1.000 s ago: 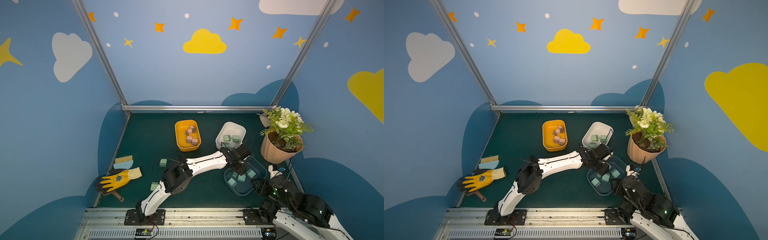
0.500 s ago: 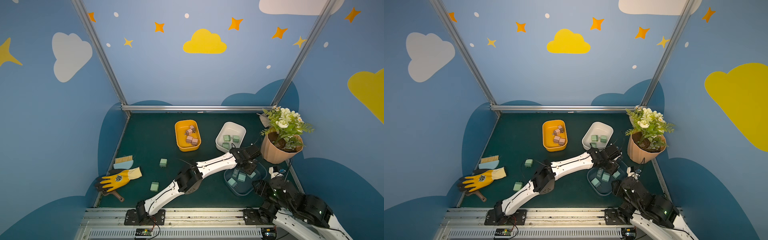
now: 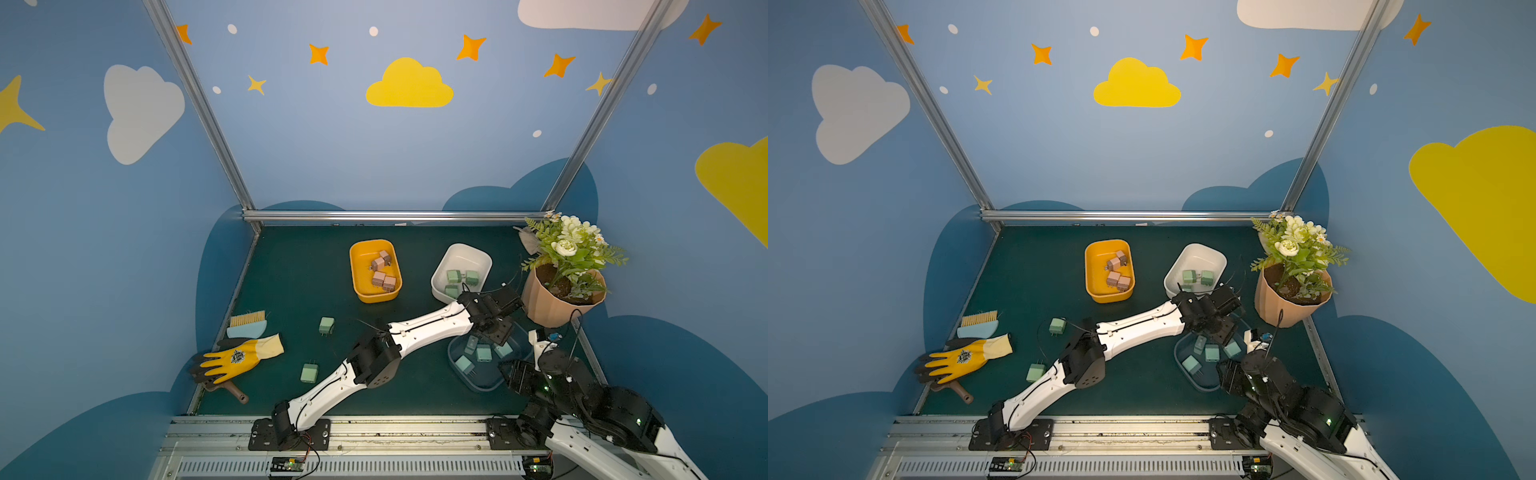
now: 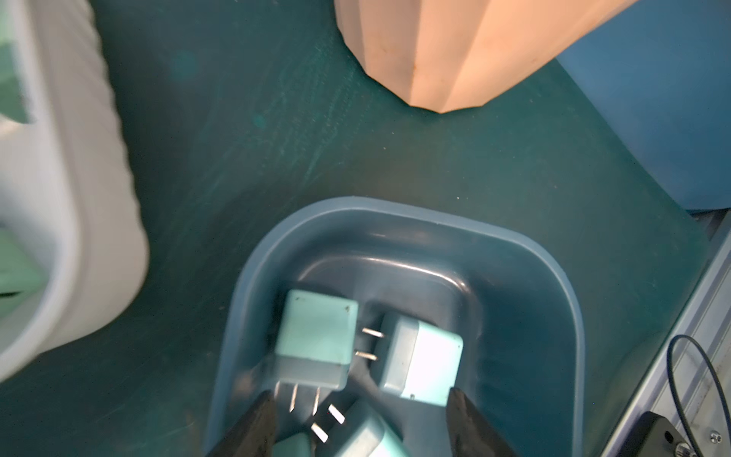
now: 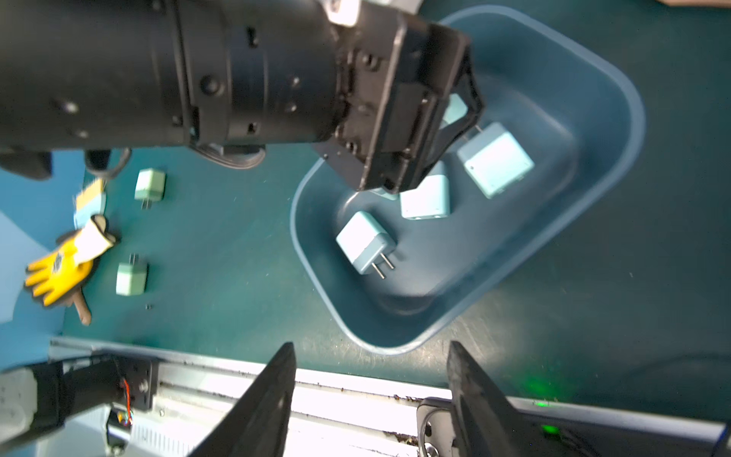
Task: Place the plugs by color into the storage box
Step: Place the plug in the storage box.
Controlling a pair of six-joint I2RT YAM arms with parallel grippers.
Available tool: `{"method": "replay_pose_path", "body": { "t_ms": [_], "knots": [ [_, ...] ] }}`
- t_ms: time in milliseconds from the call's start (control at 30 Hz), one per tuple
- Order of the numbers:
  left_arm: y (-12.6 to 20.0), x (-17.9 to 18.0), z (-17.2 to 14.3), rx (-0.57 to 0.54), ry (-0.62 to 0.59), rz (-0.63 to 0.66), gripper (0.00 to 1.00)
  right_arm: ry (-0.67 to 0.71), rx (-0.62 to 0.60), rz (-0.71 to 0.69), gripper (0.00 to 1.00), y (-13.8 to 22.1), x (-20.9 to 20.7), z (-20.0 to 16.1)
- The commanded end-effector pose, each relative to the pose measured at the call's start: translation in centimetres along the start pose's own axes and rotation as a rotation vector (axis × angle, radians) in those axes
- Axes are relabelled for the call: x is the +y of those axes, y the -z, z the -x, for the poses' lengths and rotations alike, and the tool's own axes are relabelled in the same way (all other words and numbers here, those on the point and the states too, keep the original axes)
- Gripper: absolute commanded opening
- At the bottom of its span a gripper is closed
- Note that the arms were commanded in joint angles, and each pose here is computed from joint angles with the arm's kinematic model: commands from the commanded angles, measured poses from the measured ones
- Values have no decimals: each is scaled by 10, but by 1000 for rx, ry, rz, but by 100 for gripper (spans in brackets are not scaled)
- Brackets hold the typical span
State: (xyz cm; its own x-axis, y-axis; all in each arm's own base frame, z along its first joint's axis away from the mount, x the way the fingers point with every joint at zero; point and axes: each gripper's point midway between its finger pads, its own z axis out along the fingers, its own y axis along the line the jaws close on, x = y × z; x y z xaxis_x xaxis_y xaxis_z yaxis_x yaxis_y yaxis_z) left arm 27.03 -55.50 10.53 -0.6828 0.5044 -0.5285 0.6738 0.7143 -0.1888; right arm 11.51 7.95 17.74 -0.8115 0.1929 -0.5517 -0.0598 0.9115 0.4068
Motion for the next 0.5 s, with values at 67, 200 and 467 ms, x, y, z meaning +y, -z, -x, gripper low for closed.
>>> {"method": "replay_pose_path", "body": {
  "t_ms": [67, 200, 467],
  "knots": [
    [59, 42, 15, -46, 63, 135, 68, 173, -27, 139, 62, 4, 44, 21],
    [86, 76, 7, -50, 107, 223, 69, 202, -26, 186, 62, -3, 61, 25],
    [126, 144, -41, 2, 210, 346, 68, 385, -84, 229, 63, -12, 92, 48]
  ]
}}
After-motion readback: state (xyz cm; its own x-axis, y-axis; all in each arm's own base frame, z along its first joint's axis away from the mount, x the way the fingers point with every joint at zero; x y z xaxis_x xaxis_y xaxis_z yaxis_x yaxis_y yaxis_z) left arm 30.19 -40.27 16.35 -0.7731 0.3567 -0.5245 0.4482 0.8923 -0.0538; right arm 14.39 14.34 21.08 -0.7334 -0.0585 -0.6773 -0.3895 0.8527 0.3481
